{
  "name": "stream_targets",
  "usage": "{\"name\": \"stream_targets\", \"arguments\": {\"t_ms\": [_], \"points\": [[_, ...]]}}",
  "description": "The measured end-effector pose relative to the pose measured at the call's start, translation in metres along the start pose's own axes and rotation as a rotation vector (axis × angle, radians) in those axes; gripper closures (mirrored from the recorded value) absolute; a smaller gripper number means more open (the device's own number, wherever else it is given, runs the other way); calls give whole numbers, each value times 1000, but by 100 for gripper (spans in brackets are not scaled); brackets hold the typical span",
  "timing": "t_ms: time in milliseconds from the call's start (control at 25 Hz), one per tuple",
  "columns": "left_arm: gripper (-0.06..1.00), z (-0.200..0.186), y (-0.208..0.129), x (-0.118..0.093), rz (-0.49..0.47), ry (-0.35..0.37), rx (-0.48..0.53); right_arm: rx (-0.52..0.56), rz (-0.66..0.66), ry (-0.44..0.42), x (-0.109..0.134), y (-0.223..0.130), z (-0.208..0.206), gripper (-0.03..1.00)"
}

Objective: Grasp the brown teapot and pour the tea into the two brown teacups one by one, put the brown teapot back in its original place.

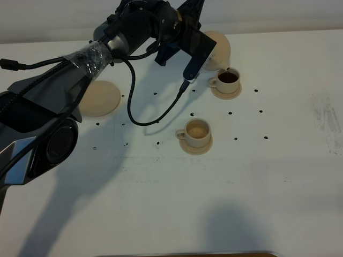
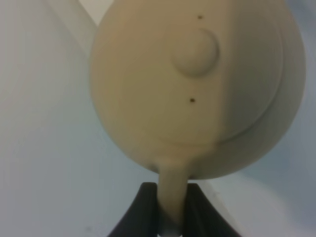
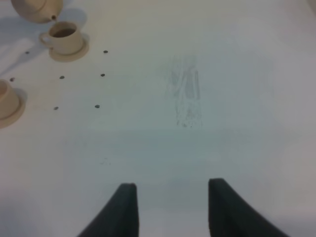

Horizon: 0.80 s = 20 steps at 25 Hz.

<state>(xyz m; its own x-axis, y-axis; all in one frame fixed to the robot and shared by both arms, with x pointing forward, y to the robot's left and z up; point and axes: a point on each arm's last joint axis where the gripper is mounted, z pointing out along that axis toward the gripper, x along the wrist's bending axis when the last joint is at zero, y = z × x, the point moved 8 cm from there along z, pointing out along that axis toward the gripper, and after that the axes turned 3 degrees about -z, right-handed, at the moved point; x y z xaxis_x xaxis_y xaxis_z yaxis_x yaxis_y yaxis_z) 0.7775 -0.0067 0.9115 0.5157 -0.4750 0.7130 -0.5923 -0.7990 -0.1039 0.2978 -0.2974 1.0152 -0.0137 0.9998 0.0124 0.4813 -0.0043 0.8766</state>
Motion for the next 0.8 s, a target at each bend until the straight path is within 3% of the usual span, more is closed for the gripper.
{"name": "stream_targets", "arguments": {"t_ms": [160, 480, 800], "points": [[86, 0, -5, -5, -135, -24, 3, 0, 0, 0, 0, 0, 0, 62], [86, -23, -22, -1, -523, -54, 30, 0, 0, 0, 0, 0, 0, 62], [86, -45, -33, -31, -873, -251, 118, 0, 0, 0, 0, 0, 0, 62]]}}
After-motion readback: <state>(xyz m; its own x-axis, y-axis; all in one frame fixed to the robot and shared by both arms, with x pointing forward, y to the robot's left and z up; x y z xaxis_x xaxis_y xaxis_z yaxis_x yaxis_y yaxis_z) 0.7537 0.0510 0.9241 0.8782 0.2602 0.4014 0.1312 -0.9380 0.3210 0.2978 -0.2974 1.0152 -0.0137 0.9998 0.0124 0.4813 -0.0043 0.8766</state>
